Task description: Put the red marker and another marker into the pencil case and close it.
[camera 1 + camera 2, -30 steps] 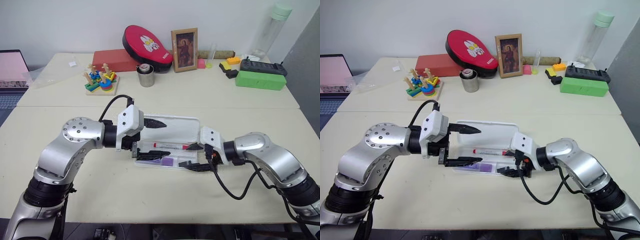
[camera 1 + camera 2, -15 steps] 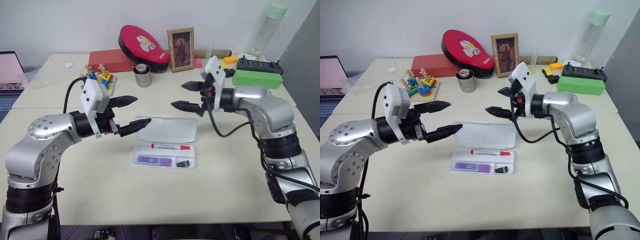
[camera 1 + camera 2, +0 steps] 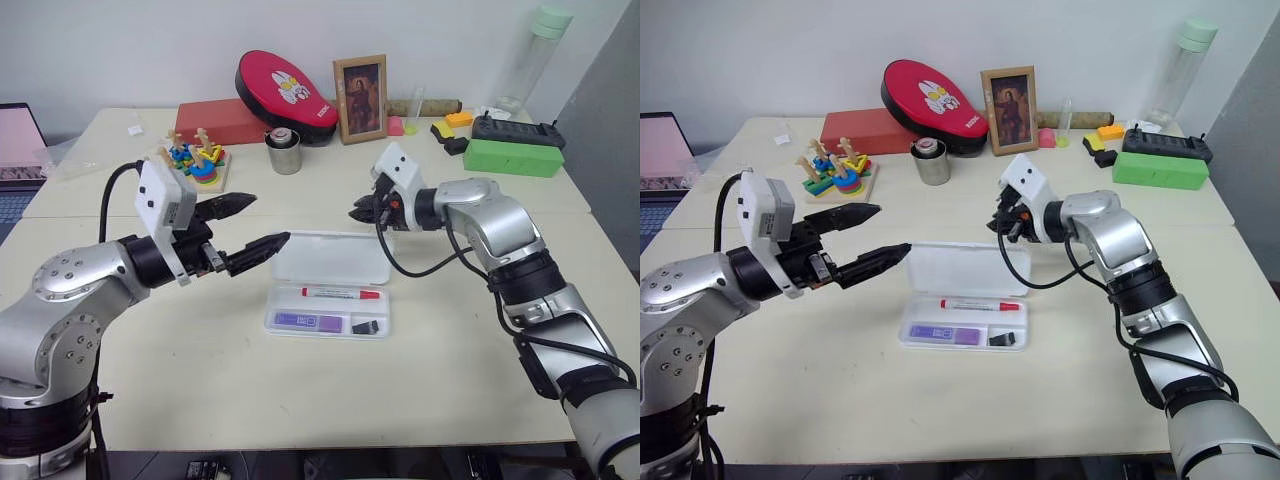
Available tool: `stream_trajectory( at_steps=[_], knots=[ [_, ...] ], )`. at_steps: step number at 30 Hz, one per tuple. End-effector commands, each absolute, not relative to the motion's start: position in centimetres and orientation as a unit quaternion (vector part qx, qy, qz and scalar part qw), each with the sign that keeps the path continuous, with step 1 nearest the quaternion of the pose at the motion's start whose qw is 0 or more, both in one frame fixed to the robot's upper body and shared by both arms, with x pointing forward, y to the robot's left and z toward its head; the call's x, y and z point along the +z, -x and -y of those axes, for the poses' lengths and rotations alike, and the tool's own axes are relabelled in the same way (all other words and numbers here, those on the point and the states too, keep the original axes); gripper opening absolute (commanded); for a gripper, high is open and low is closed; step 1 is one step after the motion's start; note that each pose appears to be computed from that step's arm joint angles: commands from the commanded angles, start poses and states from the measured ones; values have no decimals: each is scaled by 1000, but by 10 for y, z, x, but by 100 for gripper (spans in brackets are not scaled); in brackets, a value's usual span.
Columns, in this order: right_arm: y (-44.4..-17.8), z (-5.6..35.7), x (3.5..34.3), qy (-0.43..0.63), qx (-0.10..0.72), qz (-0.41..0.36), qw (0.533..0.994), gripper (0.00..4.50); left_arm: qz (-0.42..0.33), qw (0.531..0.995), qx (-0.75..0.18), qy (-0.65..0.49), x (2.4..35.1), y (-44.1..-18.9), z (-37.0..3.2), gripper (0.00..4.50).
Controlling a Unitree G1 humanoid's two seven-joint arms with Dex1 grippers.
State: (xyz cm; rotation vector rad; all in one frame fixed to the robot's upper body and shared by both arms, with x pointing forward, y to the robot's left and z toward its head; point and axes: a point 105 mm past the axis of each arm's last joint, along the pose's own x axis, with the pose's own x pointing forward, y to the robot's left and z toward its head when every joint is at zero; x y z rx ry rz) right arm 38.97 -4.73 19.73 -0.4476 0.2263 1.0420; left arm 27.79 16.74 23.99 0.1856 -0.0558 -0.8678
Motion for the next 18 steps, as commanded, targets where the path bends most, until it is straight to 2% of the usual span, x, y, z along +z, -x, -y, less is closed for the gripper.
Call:
stream_trajectory(
  at_steps=[1,14,18],
  knots=[
    [-377,40,206,232,522,-84,816,5,43,901,-418,-106,251,-272,-168,450],
    [-340,43,187,250,577,-101,771,5,35,893,-436,-107,253,-274,-165,450],
    [-320,40,186,244,616,-86,744,5,29,887,-449,-105,251,-272,-162,450]
  ],
)
